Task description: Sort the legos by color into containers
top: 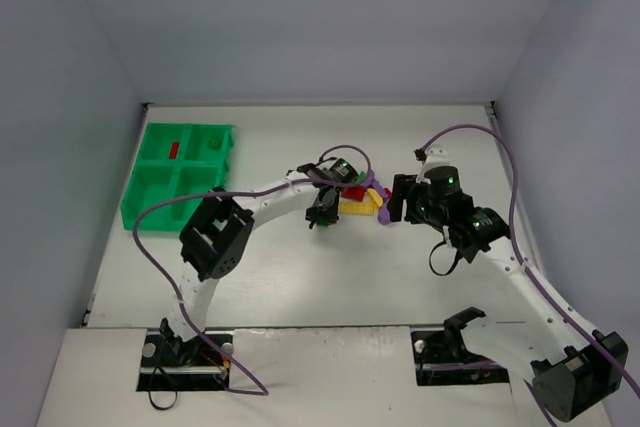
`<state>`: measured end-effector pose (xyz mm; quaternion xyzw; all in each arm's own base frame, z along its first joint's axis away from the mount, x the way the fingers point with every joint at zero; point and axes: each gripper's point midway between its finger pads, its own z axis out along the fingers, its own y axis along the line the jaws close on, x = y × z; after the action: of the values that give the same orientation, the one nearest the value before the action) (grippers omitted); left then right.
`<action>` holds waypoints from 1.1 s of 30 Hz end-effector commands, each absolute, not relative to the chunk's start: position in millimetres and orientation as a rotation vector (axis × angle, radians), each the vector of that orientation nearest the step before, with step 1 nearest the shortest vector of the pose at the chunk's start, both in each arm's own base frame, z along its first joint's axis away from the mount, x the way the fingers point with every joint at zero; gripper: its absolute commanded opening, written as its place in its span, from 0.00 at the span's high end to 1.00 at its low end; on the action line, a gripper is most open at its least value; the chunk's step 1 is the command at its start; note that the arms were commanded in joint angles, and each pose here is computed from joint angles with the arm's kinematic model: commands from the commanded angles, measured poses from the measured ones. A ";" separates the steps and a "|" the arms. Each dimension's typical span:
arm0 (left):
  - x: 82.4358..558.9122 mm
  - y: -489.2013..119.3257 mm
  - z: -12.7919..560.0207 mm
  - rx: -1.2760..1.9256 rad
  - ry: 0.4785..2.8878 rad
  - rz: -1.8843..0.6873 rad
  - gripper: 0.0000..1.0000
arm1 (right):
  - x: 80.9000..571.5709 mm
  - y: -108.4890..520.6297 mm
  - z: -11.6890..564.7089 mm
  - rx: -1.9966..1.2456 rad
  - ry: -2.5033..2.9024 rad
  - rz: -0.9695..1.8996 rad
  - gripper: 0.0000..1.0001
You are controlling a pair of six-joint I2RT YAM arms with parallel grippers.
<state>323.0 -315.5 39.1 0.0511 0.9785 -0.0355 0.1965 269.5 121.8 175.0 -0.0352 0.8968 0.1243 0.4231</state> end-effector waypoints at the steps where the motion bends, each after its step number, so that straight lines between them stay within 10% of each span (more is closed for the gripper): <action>1: 333.9 -281.6 102.9 0.117 2.623 -0.086 1.00 | 280.2 120.1 188.8 -0.058 2.190 0.305 0.36; 16: 467.8 -103.5 244.3 -0.016 2.343 0.069 1.00 | 288.0 122.9 196.4 -0.068 2.177 0.304 0.36; 29: 524.3 -1.5 185.3 -0.162 2.446 0.182 0.90 | 286.0 120.1 198.5 -0.067 2.167 0.298 0.36; 33: 524.3 0.5 179.6 -0.145 2.459 0.181 0.69 | 286.5 120.5 196.2 -0.070 2.174 0.296 0.36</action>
<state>519.5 -2.9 128.7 -0.0630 0.9560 0.0738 0.2769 271.9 120.4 168.4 -0.0346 0.9020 0.1172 0.4140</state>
